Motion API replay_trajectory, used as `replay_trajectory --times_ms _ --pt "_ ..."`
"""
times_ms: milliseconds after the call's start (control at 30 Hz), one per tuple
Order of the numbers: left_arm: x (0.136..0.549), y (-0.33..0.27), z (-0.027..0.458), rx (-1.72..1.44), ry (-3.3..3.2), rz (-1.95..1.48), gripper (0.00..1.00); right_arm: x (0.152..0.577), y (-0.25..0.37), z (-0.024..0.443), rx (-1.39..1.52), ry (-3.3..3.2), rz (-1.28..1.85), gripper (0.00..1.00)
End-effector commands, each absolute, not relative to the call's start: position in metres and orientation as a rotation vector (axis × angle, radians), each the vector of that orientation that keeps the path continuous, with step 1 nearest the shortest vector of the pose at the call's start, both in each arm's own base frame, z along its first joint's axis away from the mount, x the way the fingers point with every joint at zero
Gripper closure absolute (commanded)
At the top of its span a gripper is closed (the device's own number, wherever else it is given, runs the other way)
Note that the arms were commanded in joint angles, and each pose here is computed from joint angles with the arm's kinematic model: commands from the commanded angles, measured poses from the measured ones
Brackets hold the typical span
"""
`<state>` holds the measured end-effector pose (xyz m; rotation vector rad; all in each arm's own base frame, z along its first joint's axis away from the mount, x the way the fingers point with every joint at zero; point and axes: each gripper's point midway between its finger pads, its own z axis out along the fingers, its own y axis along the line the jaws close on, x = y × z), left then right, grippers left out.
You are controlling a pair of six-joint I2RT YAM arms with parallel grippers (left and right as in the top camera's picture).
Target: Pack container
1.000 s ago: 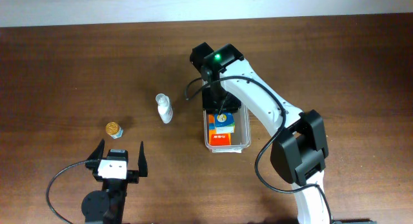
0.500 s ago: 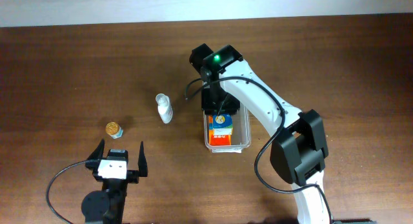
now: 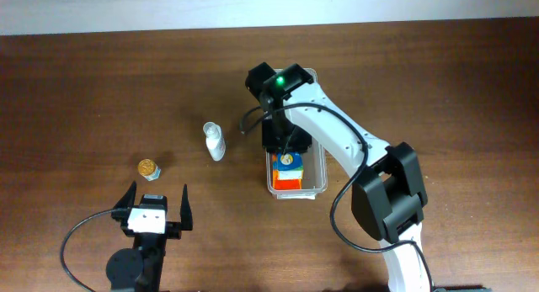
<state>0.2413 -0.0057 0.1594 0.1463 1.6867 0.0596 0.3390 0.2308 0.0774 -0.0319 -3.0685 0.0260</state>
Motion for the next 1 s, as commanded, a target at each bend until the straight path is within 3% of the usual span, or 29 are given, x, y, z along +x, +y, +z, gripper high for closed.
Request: replay_trajectory --times_ms 0,967 --pt "0.242 -0.005 0.156 0.158 1.691 0.071 0.01 0.333 0.23 0.082 -0.041 -3.08 0.037 0.58" --pt "0.242 -0.005 0.156 0.159 1.691 0.072 0.01 0.314 0.241 0.083 -0.036 -2.992 -0.052 0.56"
